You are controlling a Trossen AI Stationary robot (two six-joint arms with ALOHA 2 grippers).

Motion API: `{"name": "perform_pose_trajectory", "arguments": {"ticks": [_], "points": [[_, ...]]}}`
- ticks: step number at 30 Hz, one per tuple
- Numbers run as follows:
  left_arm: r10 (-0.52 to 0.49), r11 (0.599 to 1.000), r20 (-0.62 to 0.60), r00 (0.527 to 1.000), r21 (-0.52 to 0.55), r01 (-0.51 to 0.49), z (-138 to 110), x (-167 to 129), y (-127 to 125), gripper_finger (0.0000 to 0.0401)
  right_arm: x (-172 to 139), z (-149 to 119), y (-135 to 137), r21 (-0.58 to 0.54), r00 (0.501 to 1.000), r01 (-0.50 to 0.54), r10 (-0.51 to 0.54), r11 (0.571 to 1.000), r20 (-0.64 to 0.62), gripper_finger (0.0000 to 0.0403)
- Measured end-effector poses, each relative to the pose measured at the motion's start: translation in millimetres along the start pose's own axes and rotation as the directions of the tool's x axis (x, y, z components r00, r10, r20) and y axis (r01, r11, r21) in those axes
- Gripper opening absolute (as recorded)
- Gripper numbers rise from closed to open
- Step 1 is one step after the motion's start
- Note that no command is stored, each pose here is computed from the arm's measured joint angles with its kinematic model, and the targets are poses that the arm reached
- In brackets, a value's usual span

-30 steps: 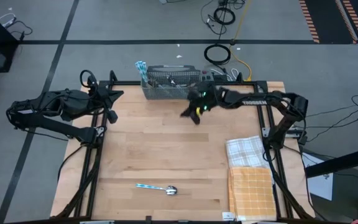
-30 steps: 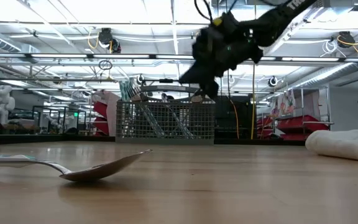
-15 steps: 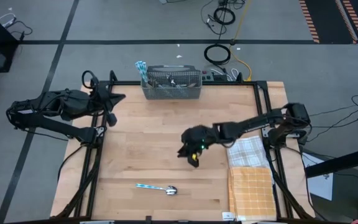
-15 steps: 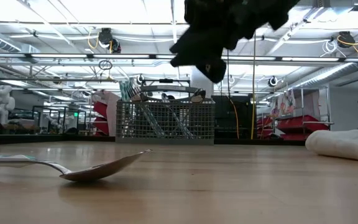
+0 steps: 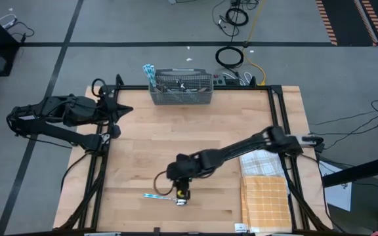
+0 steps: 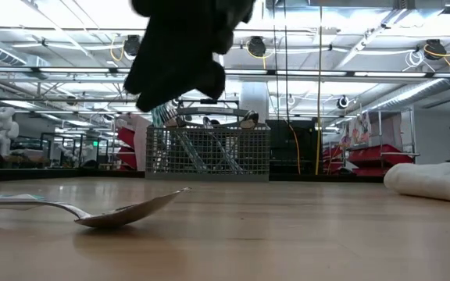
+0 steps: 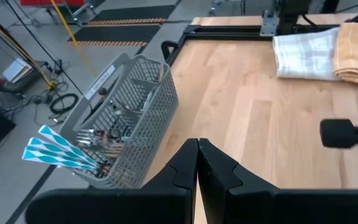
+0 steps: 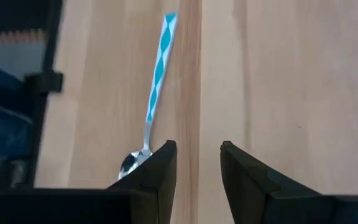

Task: Sort silverware
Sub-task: Put the spoon into the middle right section of the utensil holder

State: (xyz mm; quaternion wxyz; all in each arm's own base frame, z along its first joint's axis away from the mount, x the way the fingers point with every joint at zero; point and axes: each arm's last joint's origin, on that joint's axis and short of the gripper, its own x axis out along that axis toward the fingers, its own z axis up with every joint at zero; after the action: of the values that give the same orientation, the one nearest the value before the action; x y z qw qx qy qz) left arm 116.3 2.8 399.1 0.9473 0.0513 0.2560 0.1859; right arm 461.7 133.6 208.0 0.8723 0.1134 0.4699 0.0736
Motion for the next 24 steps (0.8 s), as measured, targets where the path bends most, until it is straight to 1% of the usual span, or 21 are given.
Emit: {"name": "perform_pose_trajectory", "arguments": {"ticks": [2, 4, 8, 12, 16, 21, 23, 24], "points": [[-0.003, 1.0, -0.004, 1.0, 0.002, 0.003, -0.7, -0.5, 0.2, 0.0017, 9.5, 3.0, 9.9, -0.02, 0.999, 0.007, -0.008, 1.0, -0.048, 0.0114], [-0.012, 1.0, -0.011, 1.0, 0.005, 0.012, -2.1, -1.6, 0.5, 0.0017, 18.2, 7.2, 21.7, -0.042, 0.999, -0.008, 0.006, 0.999, -0.049, 0.0114], [-0.025, 1.0, -0.015, 1.0, 0.005, 0.025, -2.5, -1.8, 0.3, 0.0017, 41.1, 3.8, 35.3, -0.055, 0.998, -0.024, 0.021, 0.998, -0.068, 0.0114], [-0.034, 0.999, -0.017, 0.999, 0.004, 0.034, -2.6, -1.6, -0.1, 0.0017, 60.5, -5.4, 36.6, -0.013, 0.996, -0.004, 0.002, 1.0, -0.094, 0.0114], [-0.04, 0.999, -0.018, 0.999, 0.004, 0.04, -2.6, -1.5, -0.3, 0.0017, 78.8, -13.3, 35.3, -0.01, 0.995, 0.043, -0.044, 0.999, -0.086, 0.0114], [-0.04, 0.999, -0.02, 0.999, -0.01, 0.04, -2.8, -1.6, -0.3, 0.0017, 101.7, -20.9, 31.6, 0.01, 0.996, 0.039, -0.039, 0.999, -0.084, 0.0114], [-0.039, 0.999, -0.034, 0.999, -0.009, 0.039, -4.3, -1.6, -0.2, 0.0017, 109.6, -28.5, 28.5, 0.044, 0.99, 0.078, -0.072, 0.996, -0.12, 0.0108], [-0.038, 0.999, -0.044, 0.998, -0.004, 0.038, -5.4, -1.7, -0.1, 0.0017, 111.7, -32.2, 28.3, 0.061, 0.986, 0.1, -0.091, 0.993, -0.139, 0.0098]]}}
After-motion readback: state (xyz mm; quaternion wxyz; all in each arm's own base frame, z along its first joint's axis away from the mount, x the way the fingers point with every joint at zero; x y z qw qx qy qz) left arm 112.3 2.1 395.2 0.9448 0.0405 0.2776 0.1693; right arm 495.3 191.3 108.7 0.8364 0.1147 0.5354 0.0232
